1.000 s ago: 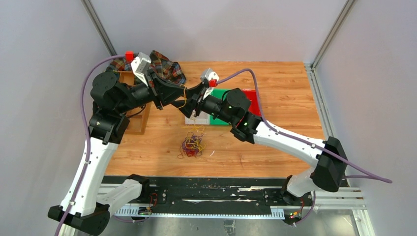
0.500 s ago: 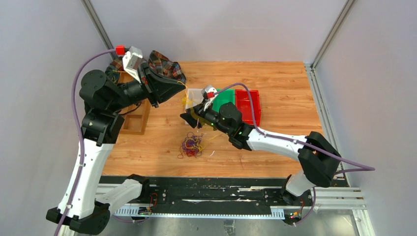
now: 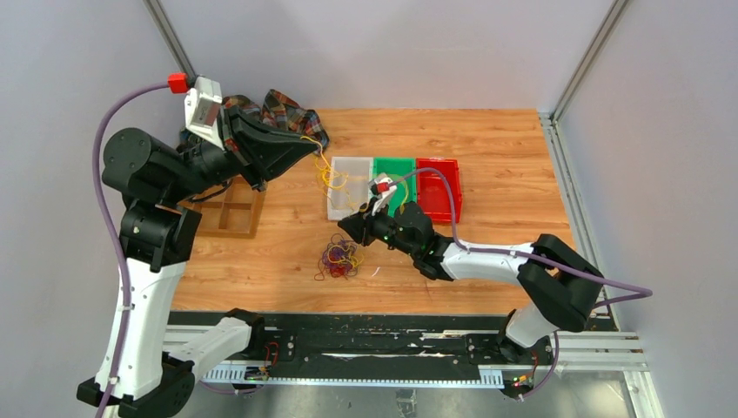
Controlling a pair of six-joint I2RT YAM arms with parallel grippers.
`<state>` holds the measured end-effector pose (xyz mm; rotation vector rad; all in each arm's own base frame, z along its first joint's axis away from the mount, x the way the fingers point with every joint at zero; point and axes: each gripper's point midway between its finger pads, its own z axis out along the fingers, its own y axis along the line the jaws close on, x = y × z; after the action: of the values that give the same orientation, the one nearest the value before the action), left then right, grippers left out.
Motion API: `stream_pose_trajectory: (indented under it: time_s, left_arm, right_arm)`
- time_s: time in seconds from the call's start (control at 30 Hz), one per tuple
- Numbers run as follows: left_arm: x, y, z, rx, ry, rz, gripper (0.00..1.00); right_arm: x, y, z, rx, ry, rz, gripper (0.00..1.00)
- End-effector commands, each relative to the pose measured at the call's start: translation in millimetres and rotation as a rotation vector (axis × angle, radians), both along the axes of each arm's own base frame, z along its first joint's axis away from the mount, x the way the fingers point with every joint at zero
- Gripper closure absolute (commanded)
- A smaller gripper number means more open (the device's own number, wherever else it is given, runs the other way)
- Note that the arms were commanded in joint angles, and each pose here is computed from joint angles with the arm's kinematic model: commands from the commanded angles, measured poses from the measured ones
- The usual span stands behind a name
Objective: Untangle the cables
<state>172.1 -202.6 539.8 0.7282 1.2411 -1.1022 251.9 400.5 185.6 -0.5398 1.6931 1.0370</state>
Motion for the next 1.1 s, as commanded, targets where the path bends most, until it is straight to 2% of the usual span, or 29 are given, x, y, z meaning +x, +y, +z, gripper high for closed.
stream_pose_trajectory:
  time_s: [0.0, 0.13, 0.37, 0.73, 0.93, 1.07]
  left_arm:
    - [-10, 3, 15, 0.008, -0.078, 0.01, 0.99]
    - [-9, 8, 24, 0.013, -0.139, 0.055, 1.0]
    - [-1, 23, 56, -0.006, -0.27, 0.19, 1.0]
    - [3, 83, 147, -0.131, -0.605, 0.6, 1.0]
    - [6, 128, 181, -0.244, -0.684, 0.86, 1.0]
    - [10, 118, 170, -0.2, -0.656, 0.812, 1.0]
  right_arm:
    - [4, -10, 7, 0.061, 0.002, -0.042, 0.85]
    - [2, -18, -1, 0.051, 0.022, -0.065, 0.99]
    - [6, -40, -26, -0.008, 0.103, -0.173, 0.99]
    - [20, -85, -83, -0.184, 0.254, -0.438, 0.99]
    - [23, -106, -101, -0.288, 0.311, -0.543, 0.99]
    - [22, -102, -99, -0.284, 0.312, -0.524, 0.99]
